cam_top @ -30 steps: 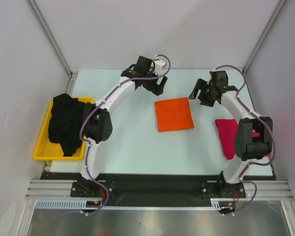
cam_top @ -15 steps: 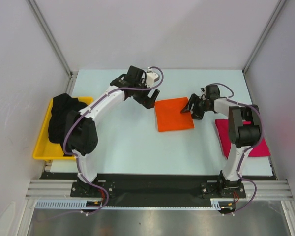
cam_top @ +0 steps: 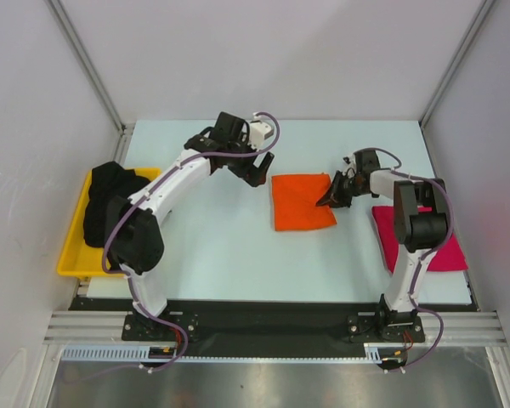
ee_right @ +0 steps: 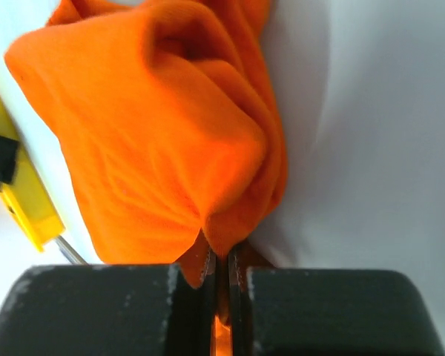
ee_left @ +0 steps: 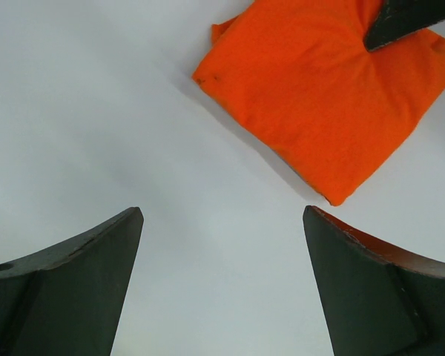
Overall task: Fold and stack the t-shirts
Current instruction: Neatly place the folded tshirt to the corner
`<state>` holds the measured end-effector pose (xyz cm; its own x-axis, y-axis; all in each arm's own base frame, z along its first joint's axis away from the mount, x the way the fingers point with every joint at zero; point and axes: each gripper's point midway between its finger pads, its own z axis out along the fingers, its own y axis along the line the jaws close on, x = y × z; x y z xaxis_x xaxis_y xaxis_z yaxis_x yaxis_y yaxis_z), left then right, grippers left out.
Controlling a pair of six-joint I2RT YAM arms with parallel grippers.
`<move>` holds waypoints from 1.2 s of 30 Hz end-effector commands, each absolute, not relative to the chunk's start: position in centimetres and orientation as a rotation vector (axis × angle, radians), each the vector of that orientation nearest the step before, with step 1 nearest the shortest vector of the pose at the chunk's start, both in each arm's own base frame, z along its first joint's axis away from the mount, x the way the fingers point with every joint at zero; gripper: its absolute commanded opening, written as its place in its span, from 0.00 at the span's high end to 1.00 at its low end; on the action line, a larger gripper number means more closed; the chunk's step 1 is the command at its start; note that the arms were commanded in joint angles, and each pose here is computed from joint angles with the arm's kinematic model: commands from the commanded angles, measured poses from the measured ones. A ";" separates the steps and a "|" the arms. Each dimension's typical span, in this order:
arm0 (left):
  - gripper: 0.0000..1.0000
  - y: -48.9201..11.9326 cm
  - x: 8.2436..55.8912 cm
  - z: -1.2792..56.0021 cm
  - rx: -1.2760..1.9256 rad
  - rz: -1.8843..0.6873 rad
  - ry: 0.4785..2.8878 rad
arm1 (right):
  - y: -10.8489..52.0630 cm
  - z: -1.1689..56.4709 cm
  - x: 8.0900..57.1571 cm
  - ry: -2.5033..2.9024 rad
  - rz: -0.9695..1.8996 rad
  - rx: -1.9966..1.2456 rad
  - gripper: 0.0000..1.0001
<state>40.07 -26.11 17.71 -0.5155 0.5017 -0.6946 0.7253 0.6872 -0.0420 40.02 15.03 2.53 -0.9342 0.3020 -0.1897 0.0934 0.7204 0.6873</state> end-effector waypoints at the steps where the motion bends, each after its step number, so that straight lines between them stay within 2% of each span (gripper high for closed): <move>1: 0.04 -26.3 39.5 20.3 0.969 -0.447 2.139 | 13.8 5.6 35.8 2.765 0.939 0.200 1.00; 6: 0.04 -26.0 39.5 21.1 0.985 -0.430 2.099 | 10.5 6.8 28.9 2.997 0.708 0.109 1.00; 10: 0.04 -26.1 39.5 21.8 0.991 -0.427 2.065 | 7.0 8.0 25.9 3.101 0.407 0.099 1.00; 15: 0.04 -26.1 39.8 22.8 0.995 -0.419 2.026 | 3.8 11.0 25.6 3.031 0.123 0.253 1.00; 21: 0.04 -26.1 40.0 24.3 0.988 -0.411 1.978 | 2.9 13.0 25.6 3.006 0.033 0.299 1.00; 26: 0.03 -26.1 40.1 24.9 0.988 -0.404 1.952 | 0.6 14.2 26.5 2.949 -0.151 0.304 1.00; 30: 0.03 -25.8 40.2 25.7 0.985 -0.398 1.928 | -0.2 14.8 27.4 2.890 -0.155 0.145 1.00; 32: 0.03 -25.7 40.4 25.9 0.978 -0.393 1.921 | 0.5 15.2 27.2 2.873 -0.082 0.119 1.00; 36: 0.03 -25.6 40.6 26.3 0.965 -0.394 1.913 | -0.3 16.1 27.1 2.836 -0.143 0.123 1.00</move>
